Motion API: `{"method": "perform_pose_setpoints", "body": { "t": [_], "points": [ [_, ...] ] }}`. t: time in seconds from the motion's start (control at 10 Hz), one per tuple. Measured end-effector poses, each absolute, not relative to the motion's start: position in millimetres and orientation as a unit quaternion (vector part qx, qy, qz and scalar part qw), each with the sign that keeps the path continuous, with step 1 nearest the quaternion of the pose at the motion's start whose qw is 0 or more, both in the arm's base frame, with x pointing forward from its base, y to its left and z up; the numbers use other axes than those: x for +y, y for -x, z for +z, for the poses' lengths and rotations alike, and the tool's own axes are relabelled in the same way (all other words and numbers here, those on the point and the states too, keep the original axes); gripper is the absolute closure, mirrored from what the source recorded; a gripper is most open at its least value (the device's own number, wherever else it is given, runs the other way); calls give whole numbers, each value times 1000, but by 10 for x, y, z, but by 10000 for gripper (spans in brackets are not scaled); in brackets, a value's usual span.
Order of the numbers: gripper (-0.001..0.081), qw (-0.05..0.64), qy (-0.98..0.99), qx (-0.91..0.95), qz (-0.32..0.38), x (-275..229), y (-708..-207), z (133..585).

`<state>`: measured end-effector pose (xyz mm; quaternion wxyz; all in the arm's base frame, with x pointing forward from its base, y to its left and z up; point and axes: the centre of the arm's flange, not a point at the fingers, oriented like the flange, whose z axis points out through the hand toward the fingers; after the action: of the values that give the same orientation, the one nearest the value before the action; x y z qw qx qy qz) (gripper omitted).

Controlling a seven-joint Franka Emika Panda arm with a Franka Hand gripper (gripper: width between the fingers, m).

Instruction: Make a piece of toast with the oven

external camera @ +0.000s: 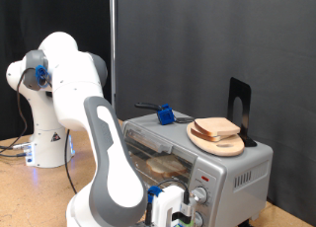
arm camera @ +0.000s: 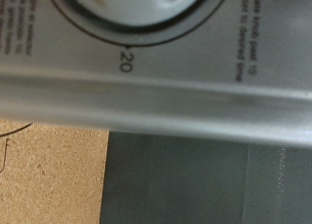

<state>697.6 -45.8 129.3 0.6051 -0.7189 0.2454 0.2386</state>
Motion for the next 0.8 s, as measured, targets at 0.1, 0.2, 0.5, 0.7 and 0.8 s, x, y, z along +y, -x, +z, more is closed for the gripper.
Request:
{"method": "perform_pose_setpoints", "body": {
  "t": [0.1, 0.2, 0.5, 0.7, 0.8],
  "points": [
    [100, 605, 718, 245, 241, -445, -6967, 1284],
    [281, 604, 718, 246, 242, -436, -6959, 1275],
    [604, 605, 716, 246, 246, -412, -6930, 1302],
    [723, 605, 717, 245, 245, -407, -6923, 1340],
    [723, 605, 718, 245, 243, -406, -6920, 1342]
  ]
}}
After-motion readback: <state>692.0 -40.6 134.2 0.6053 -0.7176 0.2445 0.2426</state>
